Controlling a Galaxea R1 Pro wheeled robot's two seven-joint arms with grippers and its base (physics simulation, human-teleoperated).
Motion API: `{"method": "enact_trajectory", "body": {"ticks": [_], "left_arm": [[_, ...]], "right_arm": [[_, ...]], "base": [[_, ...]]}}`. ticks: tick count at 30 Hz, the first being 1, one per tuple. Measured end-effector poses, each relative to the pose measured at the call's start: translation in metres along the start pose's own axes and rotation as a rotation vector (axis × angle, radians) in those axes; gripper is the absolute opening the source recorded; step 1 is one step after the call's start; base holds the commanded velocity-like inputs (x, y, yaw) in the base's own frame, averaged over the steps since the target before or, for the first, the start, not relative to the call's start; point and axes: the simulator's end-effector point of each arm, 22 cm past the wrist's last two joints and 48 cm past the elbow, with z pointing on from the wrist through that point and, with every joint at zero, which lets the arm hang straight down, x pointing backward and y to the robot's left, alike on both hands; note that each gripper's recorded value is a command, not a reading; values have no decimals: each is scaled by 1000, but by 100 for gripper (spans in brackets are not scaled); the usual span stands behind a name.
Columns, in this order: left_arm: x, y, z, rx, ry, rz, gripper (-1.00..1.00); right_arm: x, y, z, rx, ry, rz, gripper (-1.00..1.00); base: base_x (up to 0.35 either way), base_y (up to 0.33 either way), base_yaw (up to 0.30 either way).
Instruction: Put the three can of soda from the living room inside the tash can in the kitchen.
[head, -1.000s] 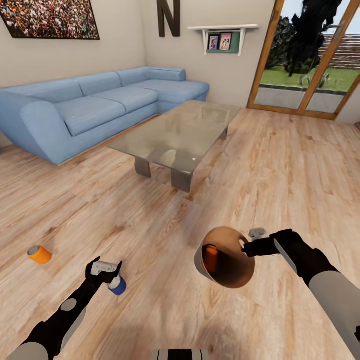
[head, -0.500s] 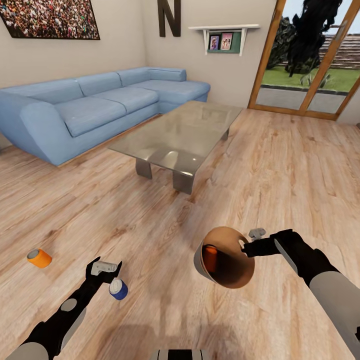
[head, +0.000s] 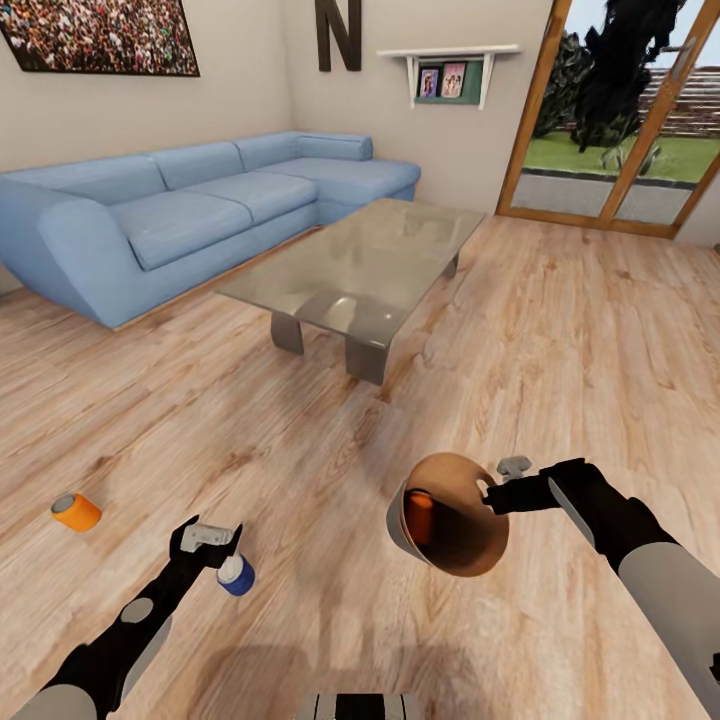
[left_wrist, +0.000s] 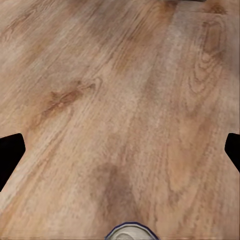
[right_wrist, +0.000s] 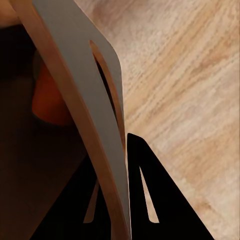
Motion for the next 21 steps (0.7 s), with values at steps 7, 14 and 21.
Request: {"method": "enact_trajectory", "body": {"ticks": [7,14,21], "left_arm": [[31,0,0,-6,29,-5,100],[36,-1,1,-6,28,-5,100],[36,-2,1,0,27,0,100]], "right_arm": [[24,-4,12,7,65,45,-100],[28,-3,15,1,75,59,-100],[21,1,13,-2,62,44,-100]], "base": [[0,0,0],[0,0,0],[100,0,0]]}}
